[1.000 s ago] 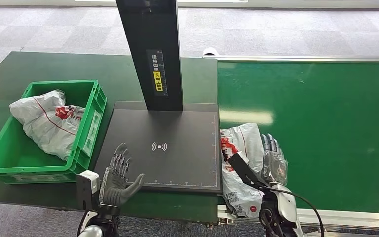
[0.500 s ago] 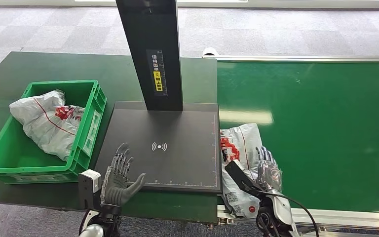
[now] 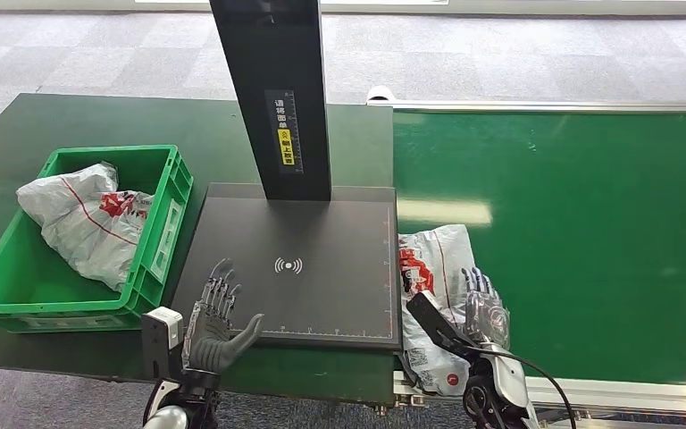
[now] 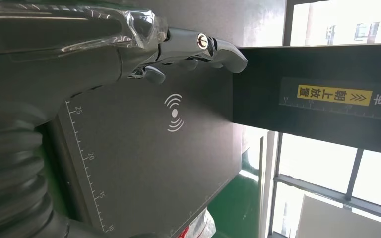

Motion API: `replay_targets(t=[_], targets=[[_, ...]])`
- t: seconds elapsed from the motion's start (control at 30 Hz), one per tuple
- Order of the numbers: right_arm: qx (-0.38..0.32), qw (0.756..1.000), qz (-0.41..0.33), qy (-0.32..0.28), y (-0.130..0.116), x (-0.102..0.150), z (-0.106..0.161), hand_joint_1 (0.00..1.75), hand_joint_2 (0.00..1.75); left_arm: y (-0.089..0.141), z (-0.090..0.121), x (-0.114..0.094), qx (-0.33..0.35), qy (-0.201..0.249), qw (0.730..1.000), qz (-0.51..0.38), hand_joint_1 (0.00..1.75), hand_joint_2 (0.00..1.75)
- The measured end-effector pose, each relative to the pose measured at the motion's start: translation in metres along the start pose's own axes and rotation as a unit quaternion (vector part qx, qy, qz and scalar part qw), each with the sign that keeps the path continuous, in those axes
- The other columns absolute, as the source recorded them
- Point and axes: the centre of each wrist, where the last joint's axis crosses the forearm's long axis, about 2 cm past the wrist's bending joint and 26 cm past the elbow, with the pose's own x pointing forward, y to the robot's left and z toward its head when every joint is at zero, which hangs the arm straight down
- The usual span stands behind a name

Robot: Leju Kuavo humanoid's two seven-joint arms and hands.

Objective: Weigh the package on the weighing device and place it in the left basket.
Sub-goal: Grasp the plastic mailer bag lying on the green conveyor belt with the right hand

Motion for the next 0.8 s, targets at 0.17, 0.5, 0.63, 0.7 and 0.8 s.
replay_targets(t=[0.17,0.5,0.63,0.7,0.8], targets=[[0.001,1.0,0.0,0.0,0.0003,-0.0002,0.0,0.0,1.75,0.0,0.0,0.0,0.0,0.0,1.0,0.0,0.0,1.75],[0.001,1.0,0.0,0.001,0.0005,-0.0003,-0.0001,0.0,1.75,0.0002,0.0001,-0.0004,0.0,0.001,1.0,0.0,0.0,1.75],[0.001,1.0,0.0,0.001,0.0006,-0.0004,-0.0001,0.0,1.75,0.0002,0.0001,-0.0004,0.0,0.001,1.0,0.0,0.0,1.75],[0.001,1.0,0.0,0.001,0.0006,-0.0004,-0.0001,0.0,1.75,0.0002,0.0001,-0.0004,0.0,0.001,1.0,0.0,0.0,1.75],[0.015,1.0,-0.008,0.005,0.0017,-0.0003,-0.0002,0.0,1.75,0.0001,-0.0001,-0.0004,0.0,0.001,1.0,0.0,0.0,1.75]])
